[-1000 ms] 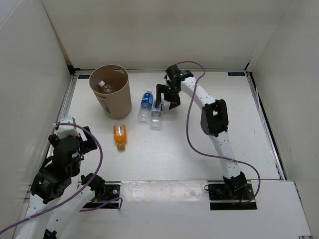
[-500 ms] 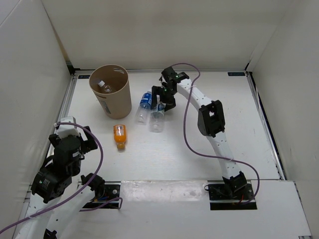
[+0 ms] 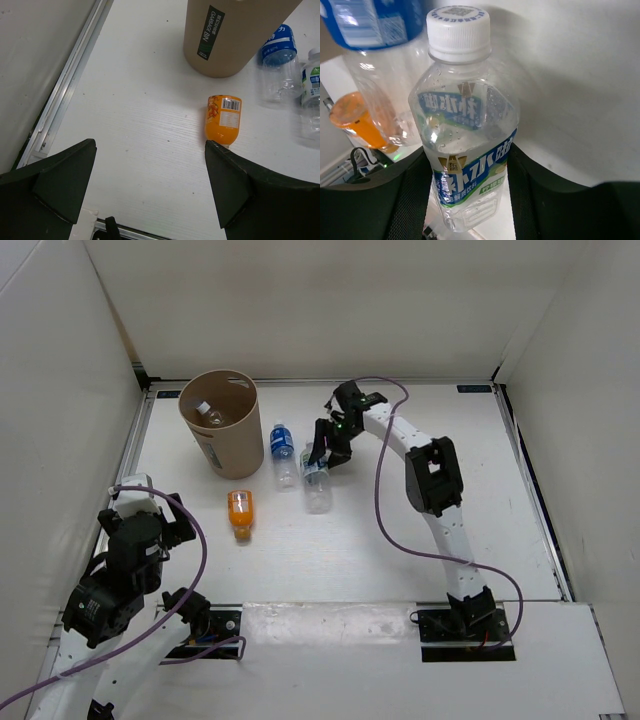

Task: Put the plastic bottles in the bin

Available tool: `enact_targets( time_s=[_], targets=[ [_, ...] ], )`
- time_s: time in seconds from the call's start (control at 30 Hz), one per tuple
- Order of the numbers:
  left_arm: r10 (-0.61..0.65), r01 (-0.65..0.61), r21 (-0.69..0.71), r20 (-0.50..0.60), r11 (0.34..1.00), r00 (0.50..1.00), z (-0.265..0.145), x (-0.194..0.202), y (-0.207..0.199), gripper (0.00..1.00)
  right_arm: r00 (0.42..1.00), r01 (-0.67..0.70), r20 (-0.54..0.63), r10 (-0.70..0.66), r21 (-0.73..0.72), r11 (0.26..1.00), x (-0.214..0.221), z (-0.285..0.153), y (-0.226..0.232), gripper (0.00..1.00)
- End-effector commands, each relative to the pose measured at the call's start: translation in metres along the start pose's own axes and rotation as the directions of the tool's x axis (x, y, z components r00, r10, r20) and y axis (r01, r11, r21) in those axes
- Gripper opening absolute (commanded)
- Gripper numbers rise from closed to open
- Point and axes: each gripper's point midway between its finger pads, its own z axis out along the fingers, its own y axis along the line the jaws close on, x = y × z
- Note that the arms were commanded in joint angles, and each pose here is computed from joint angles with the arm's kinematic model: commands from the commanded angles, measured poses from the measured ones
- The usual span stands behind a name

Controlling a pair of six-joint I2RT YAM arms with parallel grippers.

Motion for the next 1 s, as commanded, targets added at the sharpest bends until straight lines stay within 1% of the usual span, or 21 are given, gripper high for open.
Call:
enact_targets(
  time_s=[0.0, 0.03, 0.07, 0.1, 0.33, 0.37, 0.43, 0.47, 0.5, 0.53, 0.57, 0.6, 0.63, 0.67, 0.7, 0.73, 0.77, 0.8, 0.87, 0.93, 0.97],
  targets=[
    [-0.006, 0.006, 0.007, 0.006, 1.000, 1.000, -0.002, -0.003, 0.000, 1.00, 1.000, -0.001, -0.013, 0.002, 0.060, 0.998, 0.014, -0.007, -0.027, 0.14],
    [-0.007, 0.007, 0.004, 0.006, 1.000, 1.000, -0.001, -0.002, 0.000, 1.00, 1.000, -0.009, 0.005, 0.009, 0.052, 0.999, 0.012, -0.018, -0.023, 0.11],
    [-0.006, 0.006, 0.004, 0.006, 1.000, 1.000, -0.001, -0.003, 0.000, 1.00, 1.000, -0.007, 0.017, 0.007, 0.055, 0.998, 0.011, -0.022, -0.025, 0.00],
    [-0.007, 0.007, 0.005, 0.006, 1.000, 1.000, -0.002, -0.003, 0.000, 1.00, 1.000, -0.020, 0.003, 0.019, 0.061, 0.998, 0.019, -0.024, -0.031, 0.00],
    [-0.005, 0.005, 0.012, 0.003, 1.000, 1.000, -0.001, -0.003, -0.002, 1.00, 0.998, 0.014, 0.055, -0.017, 0.064, 0.998, 0.027, -0.051, -0.023, 0.00],
    [-0.007, 0.007, 0.012, 0.007, 1.000, 1.000, -0.002, -0.003, -0.001, 1.00, 0.994, 0.043, 0.101, -0.050, 0.075, 0.996, 0.024, -0.066, -0.012, 0.00],
    [-0.001, 0.001, 0.012, 0.002, 1.000, 1.000, 0.000, -0.002, -0.002, 1.00, 0.982, 0.084, 0.158, -0.099, 0.094, 0.992, 0.018, -0.074, -0.005, 0.00],
    [-0.002, 0.002, 0.017, 0.002, 1.000, 1.000, -0.001, -0.002, -0.003, 1.00, 0.966, 0.130, 0.211, -0.147, 0.090, 0.987, 0.017, -0.093, 0.014, 0.00],
    [0.000, 0.000, 0.011, -0.001, 1.000, 1.000, 0.000, -0.003, -0.003, 1.00, 0.954, 0.164, 0.238, -0.182, 0.095, 0.982, 0.018, -0.098, 0.026, 0.00],
    [0.002, -0.002, 0.014, -0.002, 1.000, 1.000, 0.000, -0.002, -0.003, 1.00, 0.912, 0.216, 0.324, -0.251, 0.142, 0.966, 0.007, -0.114, 0.034, 0.00],
    [-0.001, 0.001, 0.017, 0.001, 1.000, 1.000, -0.001, -0.002, -0.003, 1.00, 0.879, 0.273, 0.362, -0.310, 0.149, 0.950, 0.013, -0.124, 0.060, 0.00],
    [0.002, -0.002, 0.012, 0.001, 1.000, 1.000, -0.001, -0.002, -0.002, 1.00, 0.829, 0.330, 0.419, -0.369, 0.166, 0.929, 0.011, -0.140, 0.077, 0.00],
    [0.000, 0.000, 0.012, 0.003, 1.000, 1.000, -0.001, -0.002, -0.002, 1.00, 0.773, 0.325, 0.488, -0.406, 0.246, 0.913, -0.001, -0.153, 0.081, 0.00],
    [-0.007, 0.007, 0.013, 0.009, 1.000, 1.000, -0.002, -0.003, -0.001, 1.00, 0.738, 0.346, 0.511, -0.440, 0.273, 0.897, -0.001, -0.159, 0.088, 0.00],
    [-0.001, 0.001, 0.009, 0.007, 1.000, 1.000, -0.001, -0.002, -0.001, 1.00, 0.644, 0.383, 0.579, -0.500, 0.323, 0.866, 0.002, -0.180, 0.120, 0.00],
    [-0.004, 0.004, 0.008, 0.008, 1.000, 1.000, -0.001, -0.003, 0.000, 1.00, 0.590, 0.401, 0.620, -0.517, 0.330, 0.854, 0.000, -0.189, 0.138, 0.00],
    [-0.012, 0.012, 0.008, 0.018, 1.000, 1.000, -0.003, -0.004, 0.001, 1.00, 0.532, 0.448, 0.634, -0.561, 0.352, 0.822, 0.005, -0.196, 0.159, 0.00],
    [-0.008, 0.007, 0.005, 0.015, 1.000, 1.000, -0.003, -0.003, 0.002, 1.00, 0.466, 0.455, 0.677, -0.570, 0.369, 0.811, 0.008, -0.211, 0.181, 0.00],
    [-0.017, 0.017, 0.004, 0.022, 1.000, 1.000, -0.003, -0.004, 0.002, 1.00, 0.360, 0.474, 0.727, -0.584, 0.396, 0.786, 0.006, -0.232, 0.216, 0.00],
    [-0.015, 0.015, 0.001, 0.022, 1.000, 1.000, -0.004, -0.004, 0.003, 1.00, 0.290, 0.513, 0.759, -0.583, 0.391, 0.764, 0.010, -0.235, 0.248, 0.00],
    [-0.012, 0.012, -0.001, 0.017, 1.000, 1.000, -0.003, -0.003, 0.003, 1.00, 0.231, 0.515, 0.775, -0.588, 0.415, 0.750, 0.003, -0.243, 0.263, 0.00]
  ],
)
